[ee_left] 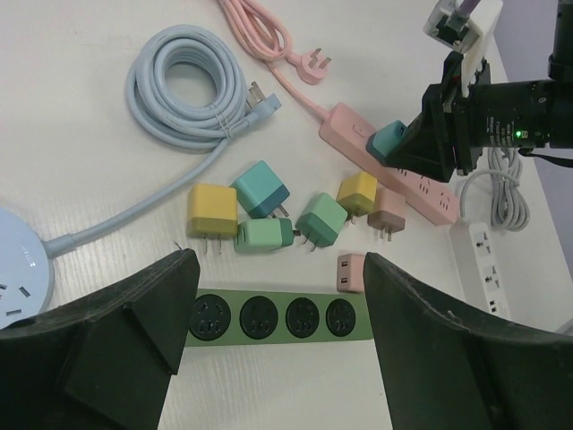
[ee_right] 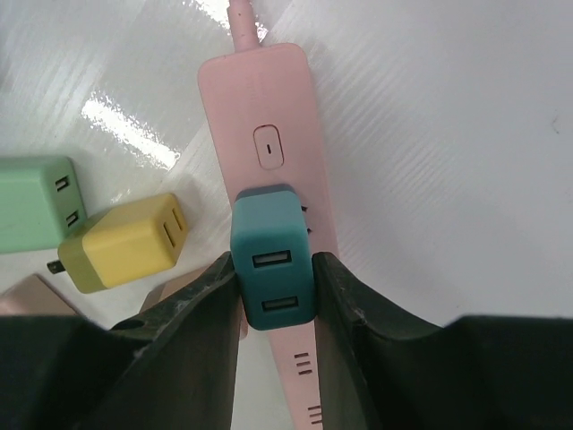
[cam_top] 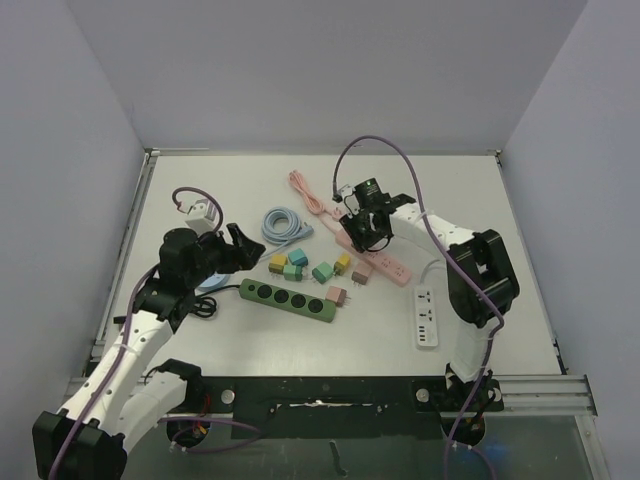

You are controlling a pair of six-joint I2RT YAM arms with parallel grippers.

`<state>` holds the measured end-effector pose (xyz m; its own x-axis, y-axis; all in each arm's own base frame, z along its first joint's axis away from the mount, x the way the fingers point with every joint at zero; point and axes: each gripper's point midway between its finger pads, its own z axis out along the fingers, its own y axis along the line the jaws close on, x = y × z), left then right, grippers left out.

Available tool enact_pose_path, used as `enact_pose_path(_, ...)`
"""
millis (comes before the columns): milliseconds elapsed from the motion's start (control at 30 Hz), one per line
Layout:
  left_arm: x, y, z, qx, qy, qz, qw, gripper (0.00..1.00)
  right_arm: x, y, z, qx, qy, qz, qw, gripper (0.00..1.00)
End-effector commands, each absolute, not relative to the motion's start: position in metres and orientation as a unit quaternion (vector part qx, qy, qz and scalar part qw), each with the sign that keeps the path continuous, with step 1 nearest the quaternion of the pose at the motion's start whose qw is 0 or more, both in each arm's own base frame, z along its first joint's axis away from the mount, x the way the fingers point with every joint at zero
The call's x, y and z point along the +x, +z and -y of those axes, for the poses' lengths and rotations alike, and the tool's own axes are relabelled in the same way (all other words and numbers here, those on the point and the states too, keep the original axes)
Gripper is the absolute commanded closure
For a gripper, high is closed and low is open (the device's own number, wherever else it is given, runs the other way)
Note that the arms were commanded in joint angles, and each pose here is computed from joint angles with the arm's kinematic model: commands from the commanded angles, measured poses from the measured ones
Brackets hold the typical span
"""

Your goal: Insert the plug

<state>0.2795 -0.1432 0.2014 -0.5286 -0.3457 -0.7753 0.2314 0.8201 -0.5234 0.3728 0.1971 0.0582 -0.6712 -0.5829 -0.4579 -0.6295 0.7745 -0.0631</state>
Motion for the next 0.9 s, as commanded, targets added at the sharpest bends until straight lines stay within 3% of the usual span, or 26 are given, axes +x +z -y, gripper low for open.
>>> enact_pose_path(0, 0.287, 0.216, 0.152, -0.024, -0.322, -0.805, 0.497, 0.27, 0.458, 0.087, -0.202, -0.241, 0.024, -0.892, 0.381, 1.0)
enact_pose_path(67, 0.289, 0.212, 0.154, -0.029, -0.325, -0.809, 0.489, 0.27, 0.456, 0.094, -0.204, -0.237, 0.033, -0.891, 0.385, 0.93)
enact_pose_path(200, 0.294, 0.203, 0.159, -0.037, -0.328, -0.818, 0.471, 0.27, 0.447, 0.108, -0.205, -0.221, 0.053, -0.891, 0.393, 0.54)
enact_pose_path(333, 0.298, 0.193, 0.169, -0.037, -0.333, -0.827, 0.452, 0.27, 0.436, 0.135, -0.199, -0.192, 0.074, -0.887, 0.412, 0.4)
enact_pose_path(567, 0.303, 0.181, 0.227, 0.018, -0.328, -0.841, 0.43, 0.28, 0.395, 0.172, -0.178, -0.088, 0.133, -0.884, 0.441, 0.34)
enact_pose_path(867, 0.332, 0.151, 0.328, 0.123, -0.323, -0.856, 0.384, 0.36, 0.321, 0.149, -0.132, 0.076, 0.171, -0.883, 0.43, 0.37)
